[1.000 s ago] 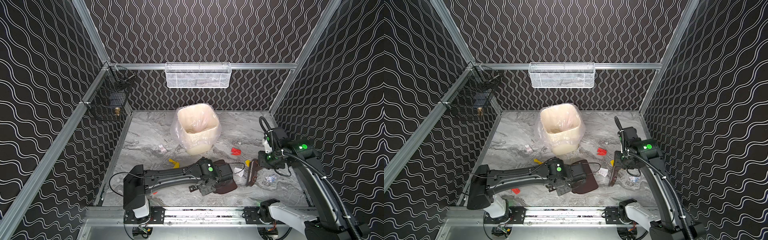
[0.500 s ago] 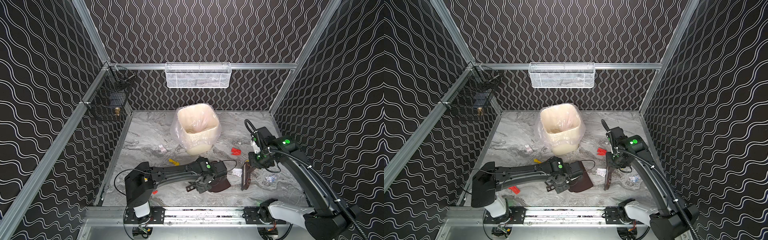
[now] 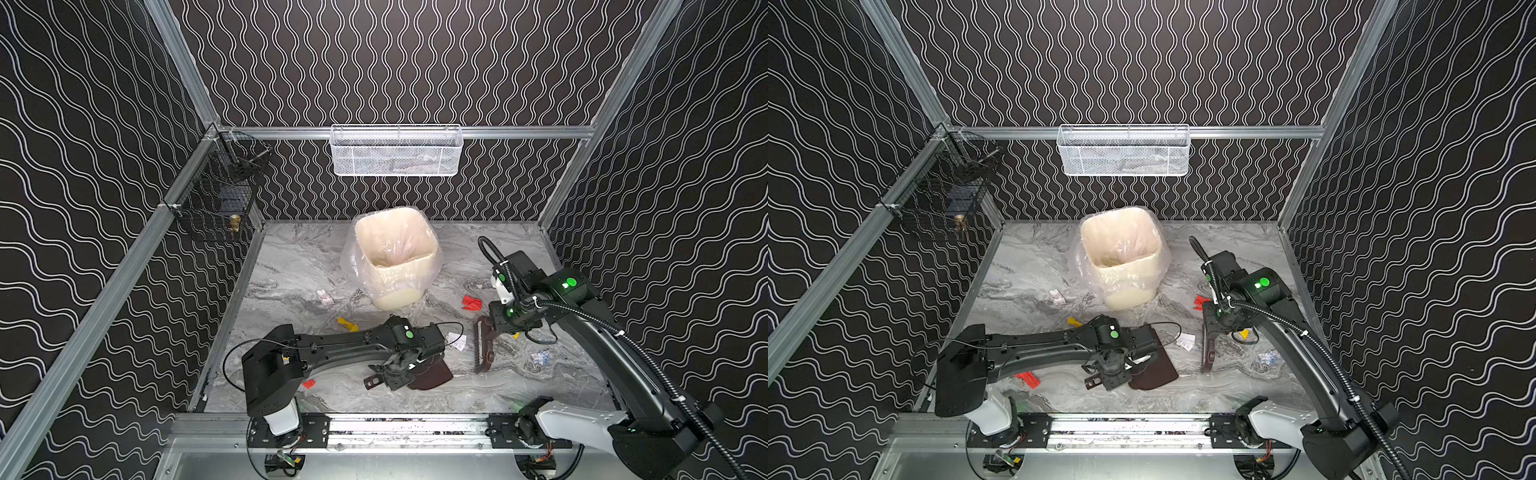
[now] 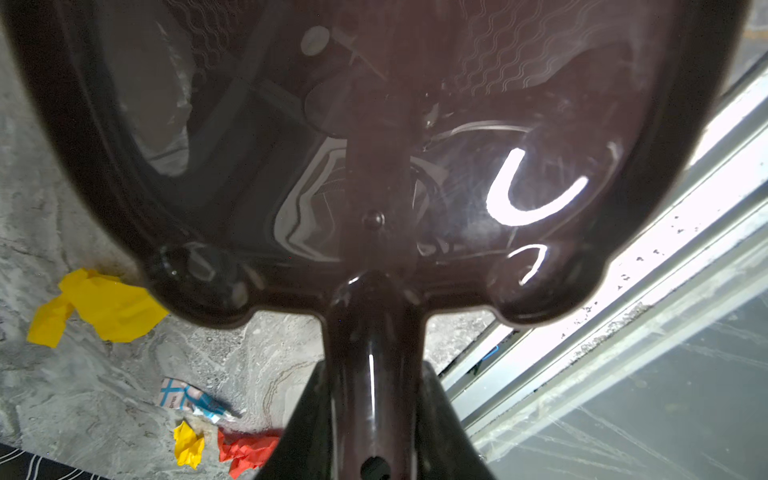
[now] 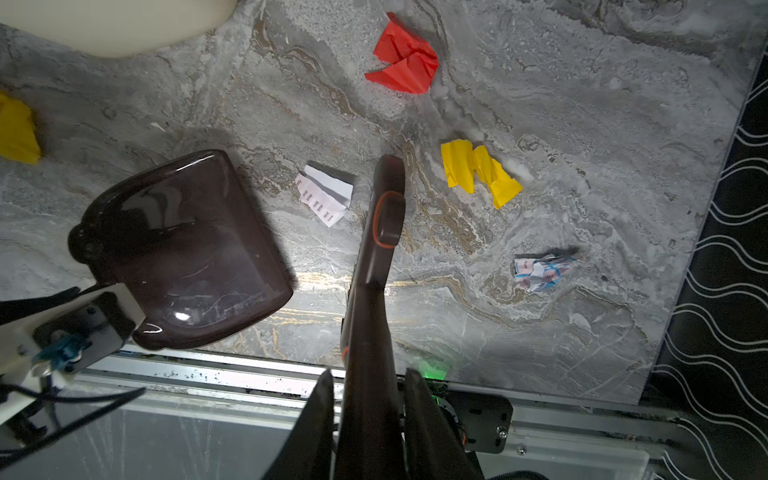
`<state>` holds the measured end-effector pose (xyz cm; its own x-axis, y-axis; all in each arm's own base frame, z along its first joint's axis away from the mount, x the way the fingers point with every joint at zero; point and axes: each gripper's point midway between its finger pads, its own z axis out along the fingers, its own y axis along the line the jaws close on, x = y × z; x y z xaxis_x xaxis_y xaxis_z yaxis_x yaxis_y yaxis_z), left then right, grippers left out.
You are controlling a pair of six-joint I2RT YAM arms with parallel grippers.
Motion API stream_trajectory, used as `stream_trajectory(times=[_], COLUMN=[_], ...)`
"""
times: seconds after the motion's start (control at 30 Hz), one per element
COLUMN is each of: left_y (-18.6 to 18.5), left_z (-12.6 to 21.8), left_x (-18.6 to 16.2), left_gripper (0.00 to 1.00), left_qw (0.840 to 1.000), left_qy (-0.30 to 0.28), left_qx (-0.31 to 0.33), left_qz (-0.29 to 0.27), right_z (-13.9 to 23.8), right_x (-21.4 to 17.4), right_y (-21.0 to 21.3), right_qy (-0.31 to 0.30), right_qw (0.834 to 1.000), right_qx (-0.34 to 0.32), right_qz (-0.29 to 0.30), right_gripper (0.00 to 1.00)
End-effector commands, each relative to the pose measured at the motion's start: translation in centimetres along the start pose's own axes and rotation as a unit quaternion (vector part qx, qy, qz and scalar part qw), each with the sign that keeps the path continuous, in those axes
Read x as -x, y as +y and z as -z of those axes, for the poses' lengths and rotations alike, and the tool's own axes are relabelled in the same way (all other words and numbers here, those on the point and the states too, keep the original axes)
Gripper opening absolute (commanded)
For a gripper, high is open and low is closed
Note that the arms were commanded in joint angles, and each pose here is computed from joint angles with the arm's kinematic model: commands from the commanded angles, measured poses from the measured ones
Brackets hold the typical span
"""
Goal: Sweep away the paper scraps from the table
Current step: 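Sweep the white paper scrap into the dustpan with the right gripper's brush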
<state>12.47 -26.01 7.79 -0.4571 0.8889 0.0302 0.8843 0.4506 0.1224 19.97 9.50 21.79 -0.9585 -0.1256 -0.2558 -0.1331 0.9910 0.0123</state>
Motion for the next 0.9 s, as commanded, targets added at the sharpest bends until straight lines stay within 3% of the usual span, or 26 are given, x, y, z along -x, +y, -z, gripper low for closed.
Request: stream_trajectory(times=[0.0,0.4,0.87], left_y=[-0.3,1.3,3.8], left_z=[-0.1,-0.5,-1.6], left_x=[0.3,1.1,1.4], left_gripper=[0.00,0.00,0.00], left_qw=[1.000,0.998,0.999], left_qy=[0.002,0.013,0.025], left_qx=[-0.016,-0.056,-0.034], left_qz=[0.002,0.001,-0.011], right_z=[-0.5,-1.9,-1.8], right_x=[0.4,1.0,0.8], right_y=[-0.1,1.5,7.6], right_qy=[0.000,0.009,0.012], right_qw=[1.000,1.000,0.991], right_qx=[-0.010,0.018,0.063], right_qz=[-0.004,0.014,0.117], right_gripper=[0.00,0.00,0.00])
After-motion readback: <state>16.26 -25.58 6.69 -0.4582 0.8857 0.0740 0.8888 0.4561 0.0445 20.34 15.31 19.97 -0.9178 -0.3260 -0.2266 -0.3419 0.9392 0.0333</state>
